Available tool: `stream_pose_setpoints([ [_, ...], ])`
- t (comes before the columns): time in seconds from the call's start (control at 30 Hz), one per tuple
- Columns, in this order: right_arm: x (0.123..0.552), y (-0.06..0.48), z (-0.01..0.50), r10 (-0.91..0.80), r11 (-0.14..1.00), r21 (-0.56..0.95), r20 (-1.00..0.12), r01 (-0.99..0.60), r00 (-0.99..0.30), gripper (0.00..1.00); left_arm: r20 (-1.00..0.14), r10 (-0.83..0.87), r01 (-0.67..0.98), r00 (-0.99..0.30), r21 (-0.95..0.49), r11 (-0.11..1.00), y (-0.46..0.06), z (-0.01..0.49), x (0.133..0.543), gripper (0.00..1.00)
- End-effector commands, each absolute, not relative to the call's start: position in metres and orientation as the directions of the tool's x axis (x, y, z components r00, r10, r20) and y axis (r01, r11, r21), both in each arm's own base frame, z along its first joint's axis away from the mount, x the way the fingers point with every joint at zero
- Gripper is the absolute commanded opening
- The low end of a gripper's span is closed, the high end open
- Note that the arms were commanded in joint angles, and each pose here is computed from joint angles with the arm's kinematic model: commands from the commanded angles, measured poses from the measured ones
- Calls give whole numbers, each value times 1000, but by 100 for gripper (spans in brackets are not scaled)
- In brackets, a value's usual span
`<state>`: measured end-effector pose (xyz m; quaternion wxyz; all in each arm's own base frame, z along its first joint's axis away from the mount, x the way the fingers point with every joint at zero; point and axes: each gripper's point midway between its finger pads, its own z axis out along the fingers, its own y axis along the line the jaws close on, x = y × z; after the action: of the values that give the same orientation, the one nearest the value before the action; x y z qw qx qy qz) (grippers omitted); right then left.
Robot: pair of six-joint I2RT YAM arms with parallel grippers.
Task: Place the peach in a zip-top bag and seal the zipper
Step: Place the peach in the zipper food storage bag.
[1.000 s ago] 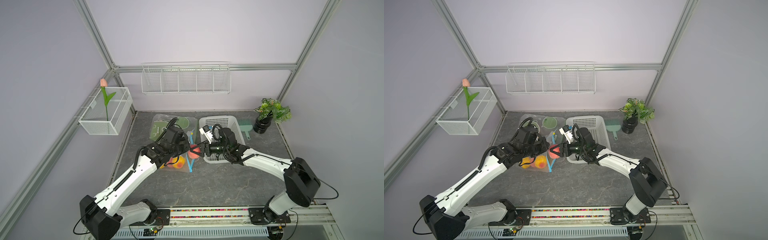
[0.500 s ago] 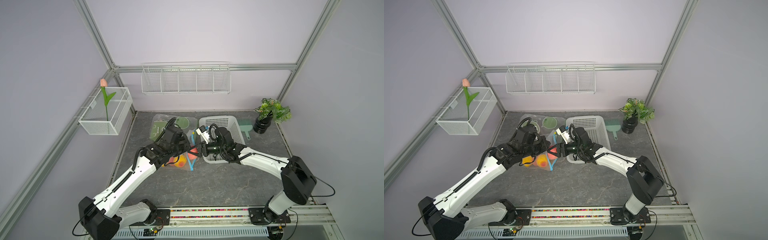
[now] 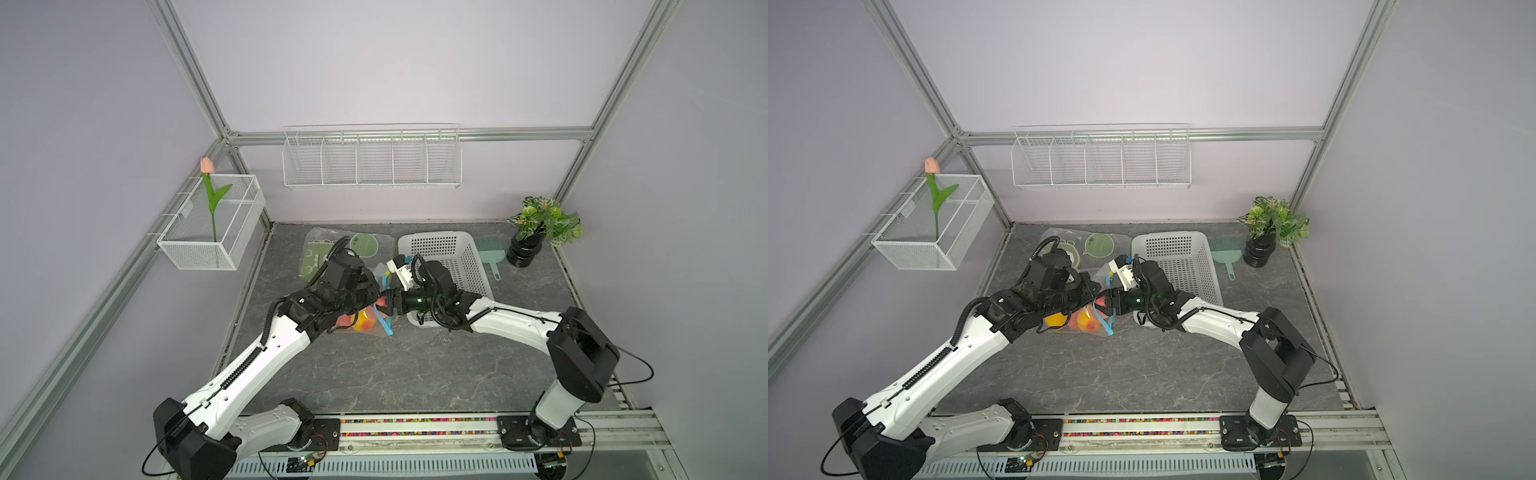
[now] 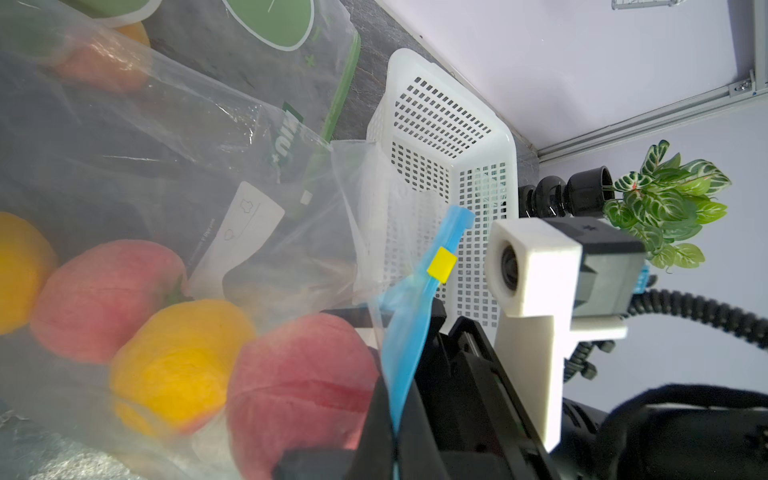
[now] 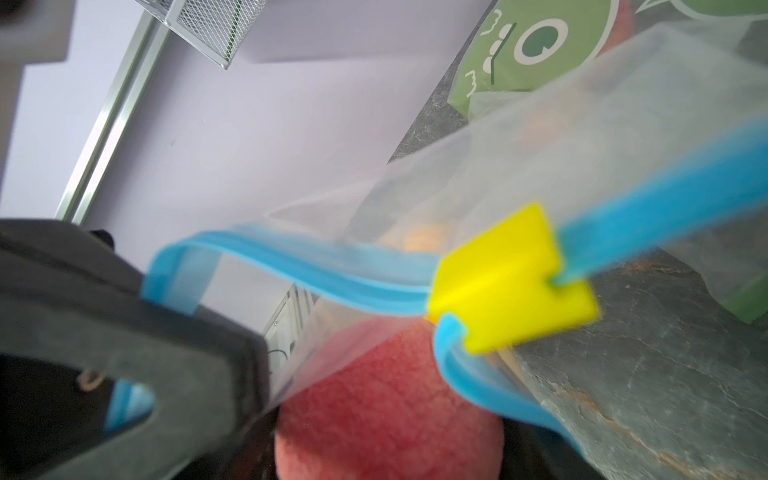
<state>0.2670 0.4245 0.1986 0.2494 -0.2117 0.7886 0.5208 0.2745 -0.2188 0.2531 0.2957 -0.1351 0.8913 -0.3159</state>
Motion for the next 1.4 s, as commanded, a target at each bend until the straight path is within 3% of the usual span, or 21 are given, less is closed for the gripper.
stream_pose_setpoints([
  [0.0, 271, 430, 204, -71, 394, 683, -645, -615, -761, 78, -431, -444, -58, -785, -663, 746, -220, 258, 271, 0],
  [0.37, 268, 431, 217, -77, 390, 635, -699, -667, -711, 90, -446, -448, -61, -775, -653, 755, -211, 259, 267, 0],
  [1.1, 276, 375, 245, -215, 602, 338, -804, -723, -555, 79, -485, -364, -22, -795, -577, 817, -207, 252, 265, 0],
  [1.37, 275, 382, 231, -273, 563, 354, -773, -747, -572, 71, -479, -351, 0, -805, -591, 807, -213, 255, 264, 0],
])
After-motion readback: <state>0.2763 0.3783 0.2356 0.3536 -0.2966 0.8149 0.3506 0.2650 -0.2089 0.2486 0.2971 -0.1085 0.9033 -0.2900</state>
